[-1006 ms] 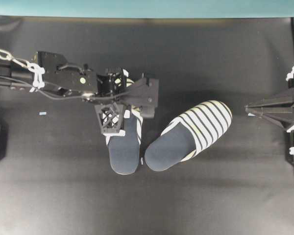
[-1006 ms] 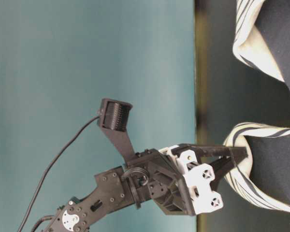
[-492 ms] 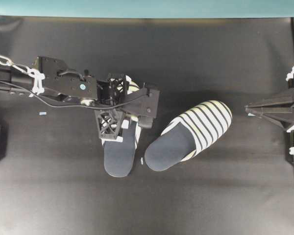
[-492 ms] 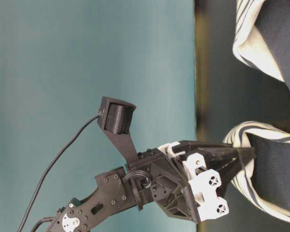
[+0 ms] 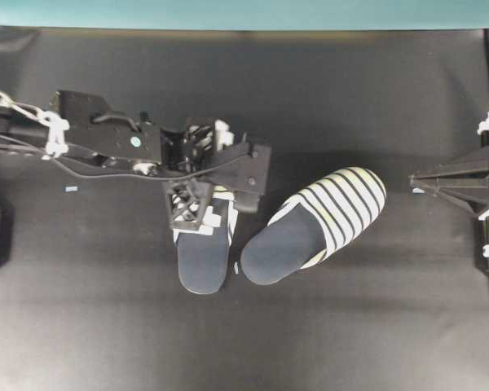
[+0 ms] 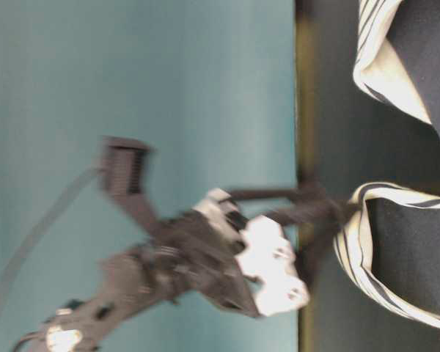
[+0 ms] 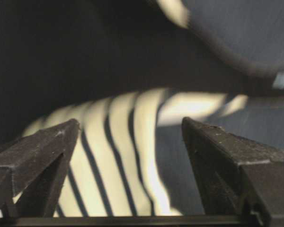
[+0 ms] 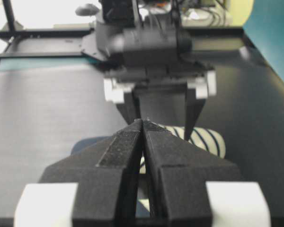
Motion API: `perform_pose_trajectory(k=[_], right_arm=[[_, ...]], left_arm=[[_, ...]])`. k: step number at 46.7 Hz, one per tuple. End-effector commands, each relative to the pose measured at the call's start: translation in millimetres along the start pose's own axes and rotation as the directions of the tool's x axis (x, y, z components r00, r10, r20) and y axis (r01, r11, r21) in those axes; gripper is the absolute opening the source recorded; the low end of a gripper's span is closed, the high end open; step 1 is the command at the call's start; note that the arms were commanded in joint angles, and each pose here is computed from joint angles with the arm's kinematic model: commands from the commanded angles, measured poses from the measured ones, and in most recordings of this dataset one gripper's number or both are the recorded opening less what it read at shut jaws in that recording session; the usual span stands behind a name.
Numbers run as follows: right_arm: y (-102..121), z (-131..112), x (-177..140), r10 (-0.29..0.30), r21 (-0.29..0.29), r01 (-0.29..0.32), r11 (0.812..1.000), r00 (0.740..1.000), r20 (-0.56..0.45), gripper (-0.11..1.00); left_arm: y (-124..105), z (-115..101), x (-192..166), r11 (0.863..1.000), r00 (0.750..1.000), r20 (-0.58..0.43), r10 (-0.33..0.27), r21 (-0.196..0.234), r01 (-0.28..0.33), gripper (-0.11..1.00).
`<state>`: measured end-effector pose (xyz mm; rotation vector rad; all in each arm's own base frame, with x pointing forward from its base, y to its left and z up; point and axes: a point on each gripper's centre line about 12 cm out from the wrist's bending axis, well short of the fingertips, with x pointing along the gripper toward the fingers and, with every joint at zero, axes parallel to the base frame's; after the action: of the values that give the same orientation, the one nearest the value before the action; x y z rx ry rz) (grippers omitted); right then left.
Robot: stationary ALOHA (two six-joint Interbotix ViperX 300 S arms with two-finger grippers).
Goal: Arrange the slippers with the left arm.
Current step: 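Release the left slipper and move the left gripper to the right slipper, then grasp the right striped slipper's upper with the left gripper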
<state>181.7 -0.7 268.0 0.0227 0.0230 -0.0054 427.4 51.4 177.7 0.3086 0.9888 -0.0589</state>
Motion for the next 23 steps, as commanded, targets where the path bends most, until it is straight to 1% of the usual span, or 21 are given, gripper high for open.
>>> perform_pose_trajectory(k=[1, 3, 4, 5, 8, 10, 14, 17, 23], right_arm=[[-1, 3, 1, -0.006, 0.008, 0.006, 1.000, 1.000, 0.014, 0.01], [-1, 4, 1, -0.006, 0.008, 0.006, 1.000, 1.000, 0.019, 0.01], [-1, 4, 0, -0.006, 0.008, 0.006, 1.000, 1.000, 0.020, 0.01], [-1, 4, 1, -0.006, 0.008, 0.006, 1.000, 1.000, 0.019, 0.01], [-1, 4, 0, -0.006, 0.008, 0.006, 1.000, 1.000, 0.022, 0.01], [-1, 4, 0, -0.006, 0.008, 0.006, 1.000, 1.000, 0.022, 0.01], [-1, 4, 0, -0.006, 0.008, 0.006, 1.000, 1.000, 0.020, 0.01], [-1, 4, 0, -0.006, 0.008, 0.006, 1.000, 1.000, 0.015, 0.01], [-1, 2, 0, -0.006, 0.008, 0.006, 1.000, 1.000, 0.009, 0.01]], left_arm=[[-6, 31, -18, 0.993, 0.990, 0.138, 0.023, 0.111, -0.039, 0.84], [-9, 38, -17, 0.983, 0.984, 0.177, 0.027, 0.174, -0.058, 0.84], [-12, 42, -14, 0.972, 0.980, 0.198, 0.027, 0.222, -0.071, 0.84], [-13, 44, -13, 0.963, 0.976, 0.215, 0.030, 0.254, -0.086, 0.84], [-13, 50, -7, 0.935, 0.967, 0.251, 0.037, 0.332, -0.122, 0.84], [-13, 52, 0, 0.917, 0.964, 0.262, 0.040, 0.373, -0.140, 0.84], [-13, 56, 16, 0.887, 0.962, 0.268, 0.041, 0.434, -0.158, 0.84], [-12, 60, 28, 0.880, 0.963, 0.266, 0.039, 0.447, -0.159, 0.84], [-11, 71, 49, 0.879, 0.964, 0.265, 0.038, 0.451, -0.158, 0.84]])
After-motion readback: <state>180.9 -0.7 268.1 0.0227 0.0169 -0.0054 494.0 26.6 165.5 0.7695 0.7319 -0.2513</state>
